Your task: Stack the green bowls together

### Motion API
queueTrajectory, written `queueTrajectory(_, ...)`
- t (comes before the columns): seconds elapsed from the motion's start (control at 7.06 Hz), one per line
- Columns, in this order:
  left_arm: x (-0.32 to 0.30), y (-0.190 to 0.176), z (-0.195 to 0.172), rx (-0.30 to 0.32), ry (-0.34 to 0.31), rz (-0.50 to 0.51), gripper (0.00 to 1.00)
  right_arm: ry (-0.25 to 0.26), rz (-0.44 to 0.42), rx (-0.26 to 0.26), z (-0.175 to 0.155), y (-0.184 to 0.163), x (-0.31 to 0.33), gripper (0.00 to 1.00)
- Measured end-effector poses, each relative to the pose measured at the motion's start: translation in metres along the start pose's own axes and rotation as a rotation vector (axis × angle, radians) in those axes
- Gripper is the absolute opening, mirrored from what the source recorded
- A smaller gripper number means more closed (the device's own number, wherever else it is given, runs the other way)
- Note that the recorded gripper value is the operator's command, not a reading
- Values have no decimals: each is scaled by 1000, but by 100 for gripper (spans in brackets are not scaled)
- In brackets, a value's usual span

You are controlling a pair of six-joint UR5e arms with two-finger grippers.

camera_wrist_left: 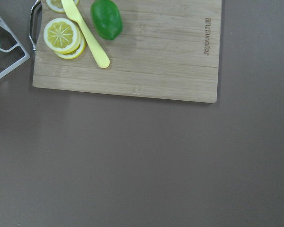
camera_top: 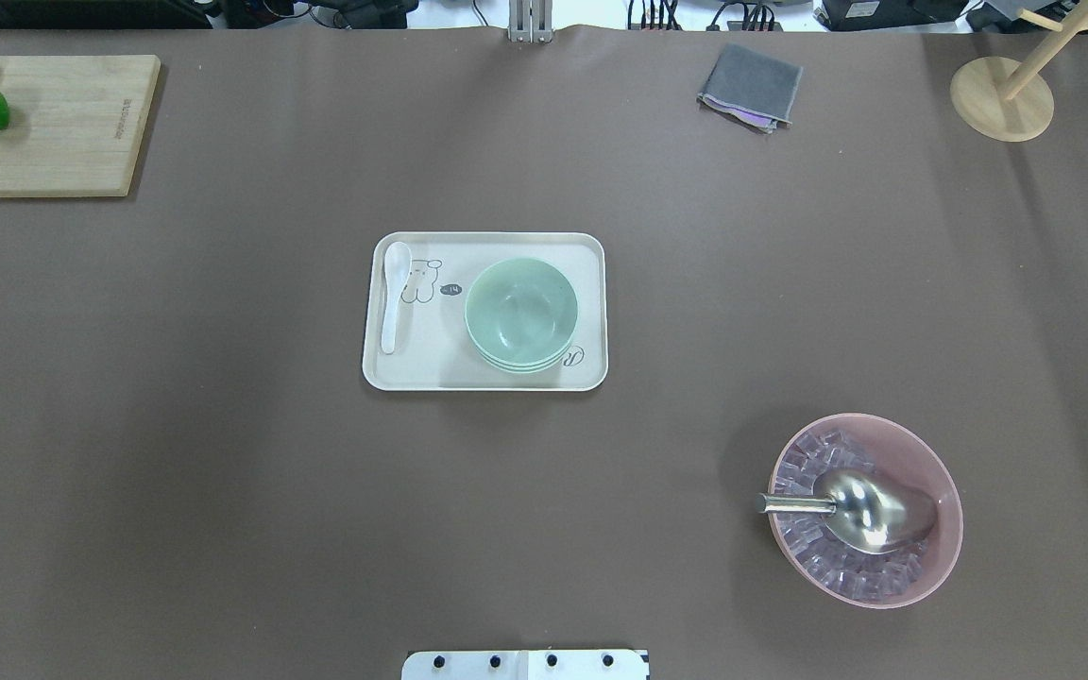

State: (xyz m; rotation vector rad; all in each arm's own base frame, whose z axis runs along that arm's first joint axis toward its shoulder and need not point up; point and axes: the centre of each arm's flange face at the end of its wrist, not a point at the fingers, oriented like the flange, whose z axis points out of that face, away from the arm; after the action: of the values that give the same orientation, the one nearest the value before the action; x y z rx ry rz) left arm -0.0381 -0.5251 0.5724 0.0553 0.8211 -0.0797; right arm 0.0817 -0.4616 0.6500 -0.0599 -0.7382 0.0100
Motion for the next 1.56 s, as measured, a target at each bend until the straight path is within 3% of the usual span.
queueTrajectory(0.43,-69,3,-9,18,-8,37,98,-4,29,25,-14,-13,-8,100)
queueTrajectory(1.56,-66,2,-17,38,-2,64,98,-19,46,38,-20,-18,-16,100)
